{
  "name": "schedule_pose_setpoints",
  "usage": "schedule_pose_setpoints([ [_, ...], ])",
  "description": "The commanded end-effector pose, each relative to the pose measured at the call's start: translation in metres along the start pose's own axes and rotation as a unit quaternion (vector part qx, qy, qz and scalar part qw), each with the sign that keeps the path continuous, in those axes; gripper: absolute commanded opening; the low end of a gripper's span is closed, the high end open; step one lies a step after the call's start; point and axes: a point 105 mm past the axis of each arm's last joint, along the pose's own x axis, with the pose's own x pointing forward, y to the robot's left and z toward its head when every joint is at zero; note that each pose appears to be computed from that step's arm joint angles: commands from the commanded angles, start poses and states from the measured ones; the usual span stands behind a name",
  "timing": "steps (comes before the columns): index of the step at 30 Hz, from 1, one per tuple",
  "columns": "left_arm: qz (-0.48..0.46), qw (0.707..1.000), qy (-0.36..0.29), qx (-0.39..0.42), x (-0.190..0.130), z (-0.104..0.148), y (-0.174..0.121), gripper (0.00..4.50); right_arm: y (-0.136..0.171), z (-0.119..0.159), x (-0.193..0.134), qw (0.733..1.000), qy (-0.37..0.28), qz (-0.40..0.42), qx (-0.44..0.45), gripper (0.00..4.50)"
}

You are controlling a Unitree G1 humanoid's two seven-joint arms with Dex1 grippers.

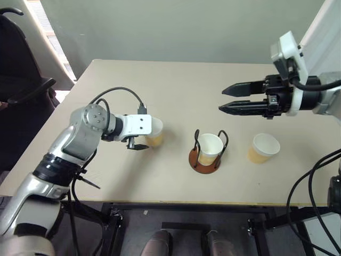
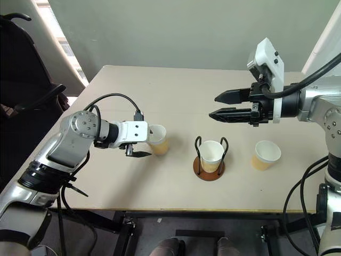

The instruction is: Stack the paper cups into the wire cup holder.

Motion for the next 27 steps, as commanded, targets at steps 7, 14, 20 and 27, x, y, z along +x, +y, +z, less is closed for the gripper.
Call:
schedule_pose_setpoints([
  [7, -0.015, 0.999, -0.007, 0.037, 0.013, 0.007, 0.007, 4.03, 0.004, 0.010, -0.004, 1.000, -0.010, -0.012, -0.026, 2.51],
  [14, -0.028, 0.996, -0.055, 0.069, 0.014, 0.020, 0.005, 2.08, 0.005, 0.008, -0.004, 1.000, -0.009, -0.014, -0.023, 2.55],
  [20, -0.045, 0.990, -0.105, 0.076, -0.001, 0.030, 0.007, 0.02, 0.007, 0.002, -0.006, 1.000, 0.009, 0.002, -0.022, 2.55],
  [27, -0.056, 0.988, -0.127, 0.071, -0.018, 0.036, 0.013, 0.02, 0.006, -0.006, -0.009, 0.999, 0.017, 0.008, -0.028, 2.55],
])
